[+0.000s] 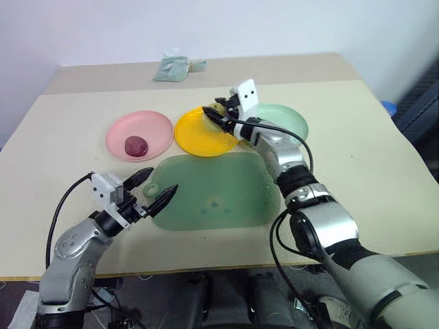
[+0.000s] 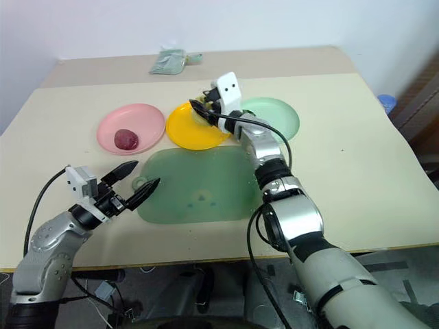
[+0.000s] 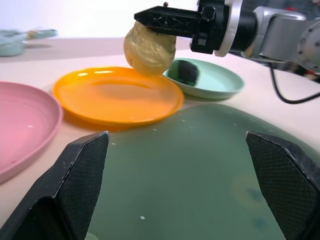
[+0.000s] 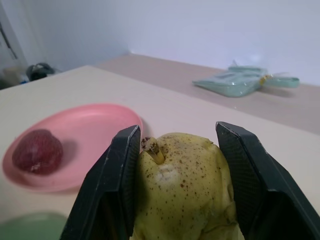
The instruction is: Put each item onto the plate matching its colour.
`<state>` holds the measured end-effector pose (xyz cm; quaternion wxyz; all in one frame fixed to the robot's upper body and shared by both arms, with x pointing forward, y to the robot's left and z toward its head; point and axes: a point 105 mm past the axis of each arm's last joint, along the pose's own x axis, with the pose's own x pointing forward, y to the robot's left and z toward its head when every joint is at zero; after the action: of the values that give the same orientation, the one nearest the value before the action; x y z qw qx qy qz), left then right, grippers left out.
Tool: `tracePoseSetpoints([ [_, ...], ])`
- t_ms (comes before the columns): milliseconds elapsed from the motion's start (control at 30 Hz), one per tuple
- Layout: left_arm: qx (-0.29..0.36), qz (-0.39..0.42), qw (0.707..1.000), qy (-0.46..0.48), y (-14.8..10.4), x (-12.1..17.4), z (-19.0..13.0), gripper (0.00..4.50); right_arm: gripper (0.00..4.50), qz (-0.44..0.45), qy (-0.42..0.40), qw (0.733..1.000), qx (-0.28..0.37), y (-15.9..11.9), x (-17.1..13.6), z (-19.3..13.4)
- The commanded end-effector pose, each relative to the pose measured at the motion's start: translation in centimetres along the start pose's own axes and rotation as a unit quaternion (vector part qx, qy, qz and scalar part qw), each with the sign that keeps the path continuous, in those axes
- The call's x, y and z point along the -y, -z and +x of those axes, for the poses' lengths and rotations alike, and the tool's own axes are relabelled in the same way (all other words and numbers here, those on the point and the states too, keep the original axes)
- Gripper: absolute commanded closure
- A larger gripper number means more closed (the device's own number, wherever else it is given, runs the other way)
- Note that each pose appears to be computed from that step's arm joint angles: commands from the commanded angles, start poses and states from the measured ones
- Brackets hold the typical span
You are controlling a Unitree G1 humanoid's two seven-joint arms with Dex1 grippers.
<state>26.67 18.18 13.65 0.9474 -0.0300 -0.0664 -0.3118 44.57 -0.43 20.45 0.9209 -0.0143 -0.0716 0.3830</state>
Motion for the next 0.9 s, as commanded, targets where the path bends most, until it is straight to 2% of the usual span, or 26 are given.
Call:
tracePoseSetpoints([
  [33, 0.015, 0.027, 0.999, -0.02, -1.2, 0.2, -0.1, 0.0, 2.68, -0.007, -0.004, 1.0, 0.013, -0.6, -0.8, 1.0],
  [67, 0.015, 0.029, 0.999, -0.026, -1.2, 0.2, -0.1, 0.0, 2.68, -0.004, -0.007, 1.0, 0.009, -0.4, -1.1, 1.1],
  [233, 0.015, 0.027, 0.999, -0.041, -1.5, 0.2, -0.4, 0.0, 0.26, -0.01, -0.003, 1.0, 0.003, -0.1, -1.2, 1.3],
  [267, 0.013, 0.03, 0.999, -0.041, -1.4, 0.2, -0.4, 0.0, 0.05, -0.014, 0.0, 1.0, 0.005, -0.2, -1.0, 1.2],
  [433, -0.005, 0.07, 0.995, -0.075, -0.8, -1.0, -0.4, 0.0, 0.05, -0.041, -0.015, 0.998, 0.039, -1.3, 0.3, -0.2],
  [600, 0.002, 0.068, 0.996, -0.058, -0.5, -1.4, -0.4, 0.0, 0.05, -0.075, -0.043, 0.993, 0.079, -2.3, 1.5, -4.5],
  [667, 0.001, 0.08, 0.996, -0.047, -0.6, -1.5, -0.3, 0.0, 0.05, -0.08, -0.052, 0.992, 0.08, -2.5, 1.6, -7.3],
  [767, 0.001, 0.074, 0.997, -0.037, -0.8, -1.8, -0.3, 0.0, 0.05, -0.087, -0.051, 0.994, 0.035, -1.7, 1.6, -13.0],
  [900, -0.02, 0.073, 0.997, -0.018, -0.8, -1.9, -0.6, 0.0, 0.05, -0.072, -0.032, 0.996, -0.029, -0.3, 1.2, -18.6],
])
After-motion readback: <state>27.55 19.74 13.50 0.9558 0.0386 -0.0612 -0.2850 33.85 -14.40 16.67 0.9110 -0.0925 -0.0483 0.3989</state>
